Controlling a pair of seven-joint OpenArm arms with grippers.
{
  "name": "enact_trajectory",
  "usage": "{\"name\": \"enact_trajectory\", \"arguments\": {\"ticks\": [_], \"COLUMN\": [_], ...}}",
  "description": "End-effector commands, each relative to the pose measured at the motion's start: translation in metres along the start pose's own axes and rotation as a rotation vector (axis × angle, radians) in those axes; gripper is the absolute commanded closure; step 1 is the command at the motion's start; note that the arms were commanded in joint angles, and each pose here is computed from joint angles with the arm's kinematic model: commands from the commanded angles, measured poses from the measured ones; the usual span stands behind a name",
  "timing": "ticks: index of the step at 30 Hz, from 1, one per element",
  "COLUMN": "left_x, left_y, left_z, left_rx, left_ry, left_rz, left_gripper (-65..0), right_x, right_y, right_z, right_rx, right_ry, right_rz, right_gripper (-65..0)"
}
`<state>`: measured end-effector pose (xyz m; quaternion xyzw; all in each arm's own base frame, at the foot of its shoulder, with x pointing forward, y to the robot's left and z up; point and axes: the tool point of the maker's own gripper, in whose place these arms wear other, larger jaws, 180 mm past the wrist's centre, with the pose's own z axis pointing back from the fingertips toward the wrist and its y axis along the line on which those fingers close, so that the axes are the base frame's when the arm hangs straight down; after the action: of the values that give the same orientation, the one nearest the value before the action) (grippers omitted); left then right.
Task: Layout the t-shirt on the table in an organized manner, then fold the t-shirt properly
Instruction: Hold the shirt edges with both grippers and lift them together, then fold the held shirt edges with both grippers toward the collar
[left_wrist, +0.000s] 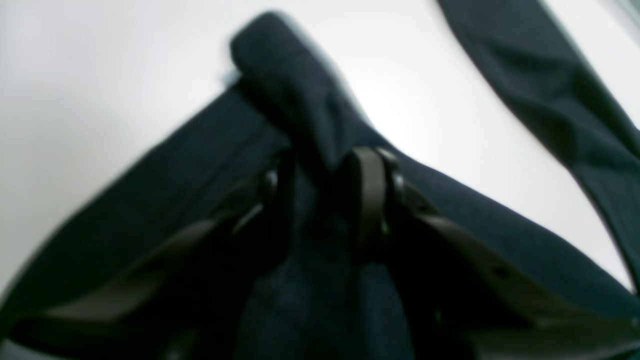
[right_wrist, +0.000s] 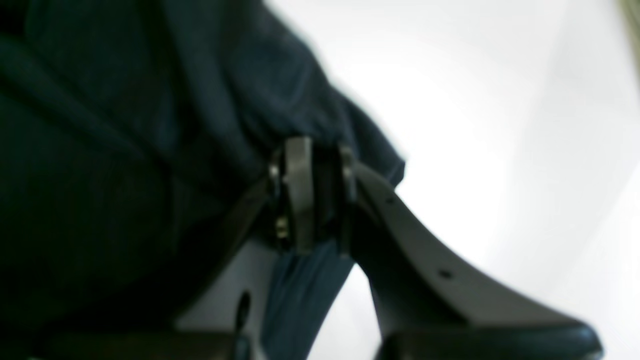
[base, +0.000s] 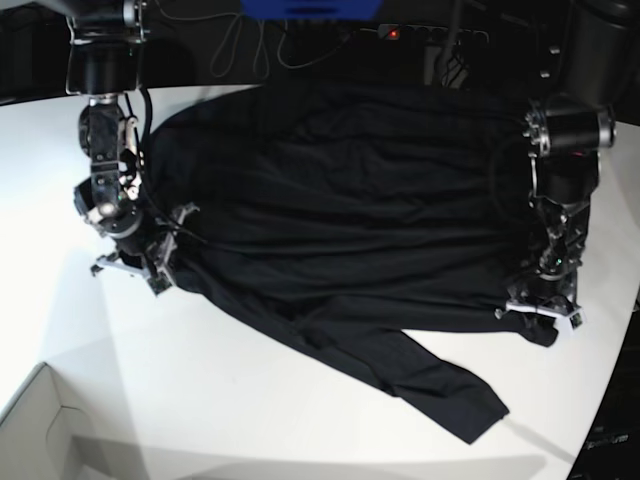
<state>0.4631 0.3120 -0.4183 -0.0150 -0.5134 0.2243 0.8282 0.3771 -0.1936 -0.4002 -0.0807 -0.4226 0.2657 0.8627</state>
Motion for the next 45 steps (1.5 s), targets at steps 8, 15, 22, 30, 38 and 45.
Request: {"name": "enact_trajectory", "arguments": {"ticks": [8,15,22,30,38,45], "left_x": [0.019,0.029,0.039,0.036,0.04,0.068], "left_y": [0.0,0.019,0.028,0.029,0.028,0.021], "left_z": [0.003,0.004,0.006,0.006,0.006,0.007], "left_rx": [-0.017,0.015,0.027,0.03,0.027,0.003], "left_ry": [-0.055,-0.068,-0.084,-0.078,-0.087,-0.148], "left_rz": [-0.029,-0.039,-0.049,-0.053,-0.053,-0.064], "left_gripper": [-19.0,-19.0,-19.0,-19.0,-19.0,-19.0], "right_x": [0.046,0.027,0.029,0.053,0.087,0.083], "right_y": [-0.009,0.01,-0.002,-0.09,-0.165,-0.143], "right_z": [-0.006,-0.034,-0.068,-0.085,-0.063,-0.025], "right_rx": [-0.018,0.063,0.102,-0.127,-0.434,-0.396], "right_ry": [-0.106,-0.016,0.039,-0.081,-0.244,-0.266], "right_rz": [-0.015,-0.024,-0.073,-0.17,-0.172,-0.157], "right_gripper": [-8.5,-8.5,-8.6,-16.1,-20.5,-20.4]}}
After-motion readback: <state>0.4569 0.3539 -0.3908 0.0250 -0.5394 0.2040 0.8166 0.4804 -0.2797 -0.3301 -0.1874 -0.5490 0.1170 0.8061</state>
